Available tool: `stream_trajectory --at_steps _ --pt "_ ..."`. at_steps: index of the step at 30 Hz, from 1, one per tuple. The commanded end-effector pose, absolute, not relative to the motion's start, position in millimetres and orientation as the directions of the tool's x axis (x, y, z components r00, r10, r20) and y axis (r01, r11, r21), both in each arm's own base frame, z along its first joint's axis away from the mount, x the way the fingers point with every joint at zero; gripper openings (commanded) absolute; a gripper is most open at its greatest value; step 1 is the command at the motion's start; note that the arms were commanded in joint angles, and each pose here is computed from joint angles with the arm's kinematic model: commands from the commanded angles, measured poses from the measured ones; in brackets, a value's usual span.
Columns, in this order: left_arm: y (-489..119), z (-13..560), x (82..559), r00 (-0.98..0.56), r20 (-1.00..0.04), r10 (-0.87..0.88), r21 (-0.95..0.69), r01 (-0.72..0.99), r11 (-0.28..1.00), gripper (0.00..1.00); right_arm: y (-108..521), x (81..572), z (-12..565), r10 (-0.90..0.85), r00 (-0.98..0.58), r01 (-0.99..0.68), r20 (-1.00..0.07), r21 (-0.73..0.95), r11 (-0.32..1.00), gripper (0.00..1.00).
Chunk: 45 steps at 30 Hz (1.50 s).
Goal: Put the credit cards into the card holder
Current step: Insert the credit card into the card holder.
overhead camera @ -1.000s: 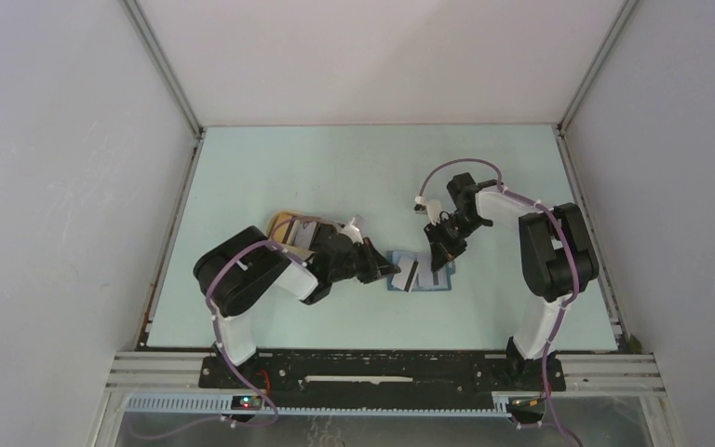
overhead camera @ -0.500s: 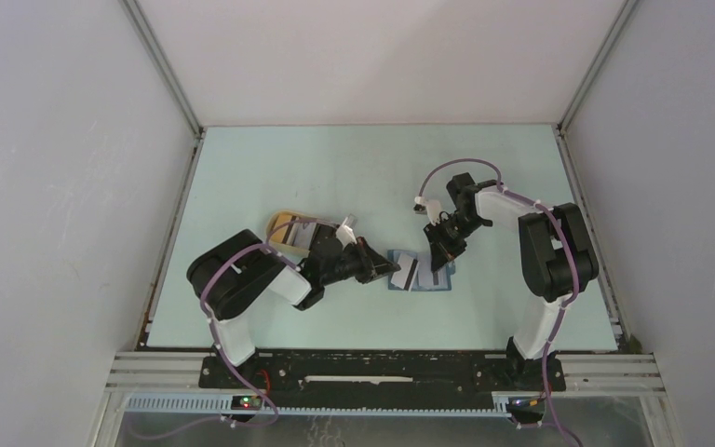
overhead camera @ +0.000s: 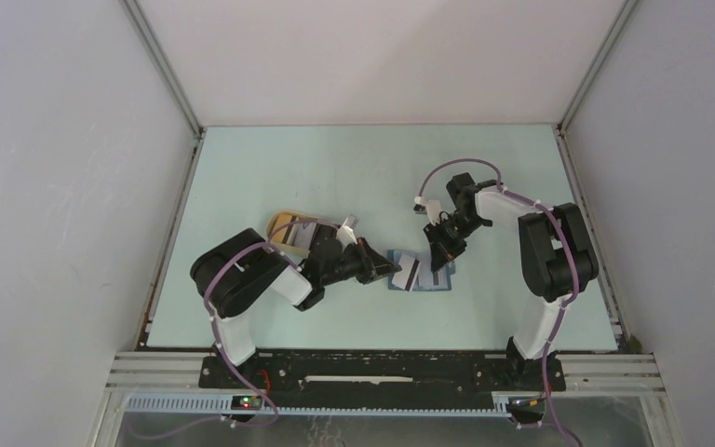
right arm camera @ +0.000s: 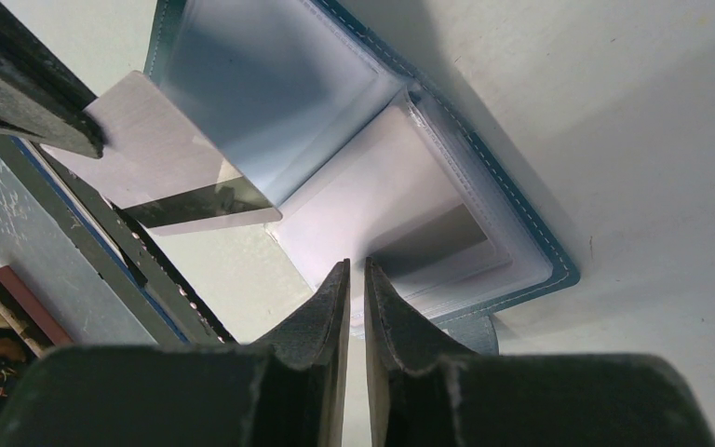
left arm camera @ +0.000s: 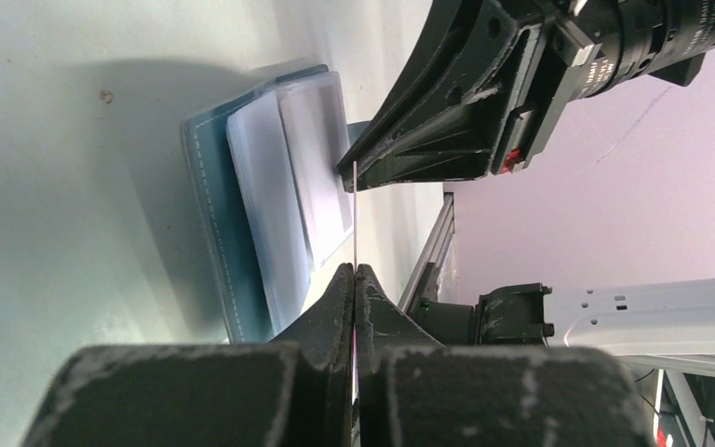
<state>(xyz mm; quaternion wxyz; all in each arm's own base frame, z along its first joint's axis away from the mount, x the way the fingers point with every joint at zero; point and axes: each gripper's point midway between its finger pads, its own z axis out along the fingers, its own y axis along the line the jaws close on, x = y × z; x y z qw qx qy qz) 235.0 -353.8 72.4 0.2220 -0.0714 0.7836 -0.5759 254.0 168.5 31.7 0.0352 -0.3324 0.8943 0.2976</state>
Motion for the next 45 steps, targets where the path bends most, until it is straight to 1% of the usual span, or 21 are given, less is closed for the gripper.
stream_trajectory --at_steps 1,10,29,45 --pt "-354.0 69.4 235.1 -0.893 -0.269 -0.362 -0.935 0.150 0.322 0.00 170.6 260.7 30.8 -0.585 -0.767 -0.629 -0.264 0.490 0.603 0.19" --pt "-355.5 51.8 238.9 -0.899 -0.266 -0.349 -0.918 0.126 0.375 0.00 170.4 260.5 30.3 -0.586 -0.767 -0.629 -0.262 0.490 0.604 0.19" --pt "-355.0 36.4 244.6 -0.899 -0.261 -0.350 -0.900 0.096 0.425 0.00 171.0 260.3 30.8 -0.588 -0.765 -0.632 -0.265 0.489 0.601 0.19" --pt "-365.9 34.3 257.1 -0.904 -0.245 -0.349 -0.901 0.079 0.428 0.00 171.8 259.9 32.0 -0.587 -0.764 -0.632 -0.267 0.492 0.599 0.19"
